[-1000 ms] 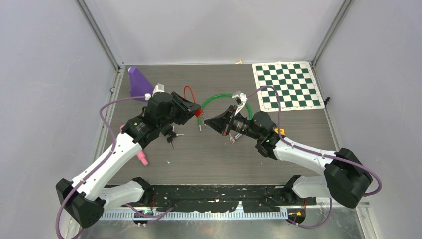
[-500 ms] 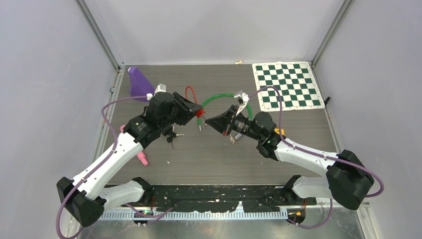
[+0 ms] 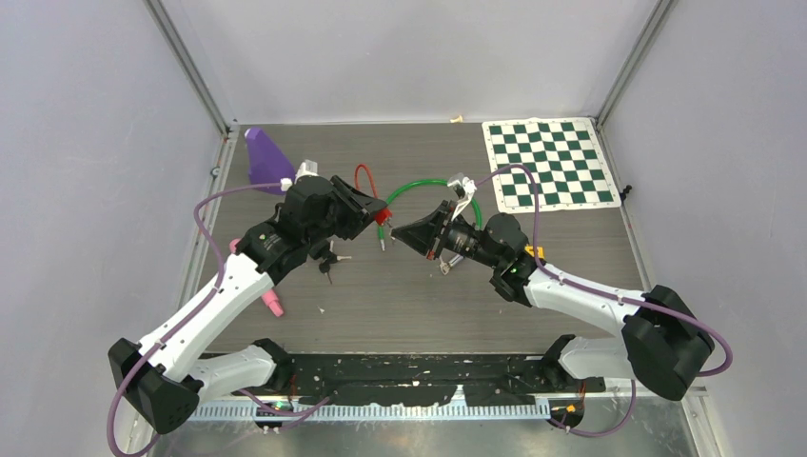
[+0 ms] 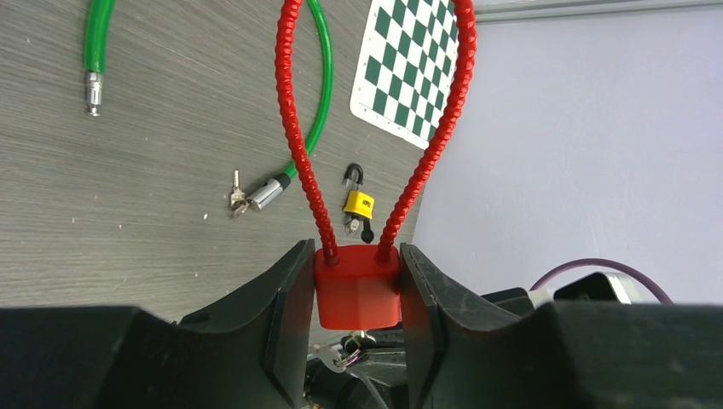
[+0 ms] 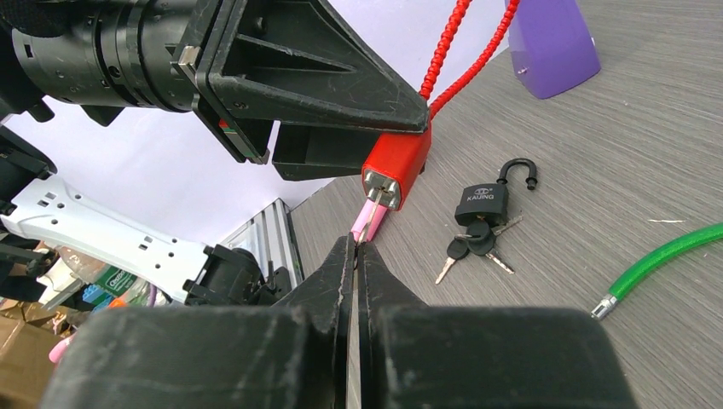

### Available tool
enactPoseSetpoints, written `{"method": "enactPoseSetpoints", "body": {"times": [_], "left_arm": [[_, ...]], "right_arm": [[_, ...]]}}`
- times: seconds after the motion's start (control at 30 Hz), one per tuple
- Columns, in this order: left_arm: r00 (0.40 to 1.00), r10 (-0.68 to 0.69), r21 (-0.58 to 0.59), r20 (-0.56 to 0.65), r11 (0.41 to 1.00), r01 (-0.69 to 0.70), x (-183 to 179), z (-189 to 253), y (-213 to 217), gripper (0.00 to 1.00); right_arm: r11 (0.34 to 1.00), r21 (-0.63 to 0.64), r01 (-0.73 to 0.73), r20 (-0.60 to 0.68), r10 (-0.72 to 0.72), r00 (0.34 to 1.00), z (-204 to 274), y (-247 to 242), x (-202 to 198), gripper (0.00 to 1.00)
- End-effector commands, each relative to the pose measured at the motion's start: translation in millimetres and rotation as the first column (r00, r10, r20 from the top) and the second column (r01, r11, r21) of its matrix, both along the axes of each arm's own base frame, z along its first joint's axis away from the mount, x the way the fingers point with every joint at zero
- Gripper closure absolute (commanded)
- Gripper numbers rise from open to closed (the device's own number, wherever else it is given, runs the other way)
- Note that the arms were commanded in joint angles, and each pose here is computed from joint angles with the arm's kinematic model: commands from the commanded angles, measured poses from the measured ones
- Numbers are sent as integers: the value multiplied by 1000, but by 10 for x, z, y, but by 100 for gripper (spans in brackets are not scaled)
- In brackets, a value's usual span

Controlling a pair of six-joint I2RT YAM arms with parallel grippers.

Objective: Unlock with the key

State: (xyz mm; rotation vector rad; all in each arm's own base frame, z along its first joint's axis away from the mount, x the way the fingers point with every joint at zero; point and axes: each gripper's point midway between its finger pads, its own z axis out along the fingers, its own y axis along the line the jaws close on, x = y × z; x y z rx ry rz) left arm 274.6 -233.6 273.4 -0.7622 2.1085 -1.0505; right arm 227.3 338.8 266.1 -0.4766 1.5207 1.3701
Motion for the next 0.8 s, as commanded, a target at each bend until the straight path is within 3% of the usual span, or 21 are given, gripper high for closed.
{"method": "enactPoseSetpoints", "body": {"times": [0.0, 0.77], "left_arm": [[996, -22, -57, 86, 998, 27, 28, 296, -86, 100], [995, -54, -42, 78, 997, 58, -8, 215, -171, 100]], "right_arm": [[999, 46, 3, 41, -5, 999, 212, -5, 14, 95], [993, 78, 87, 24, -89, 996, 297, -134, 132, 95]]}}
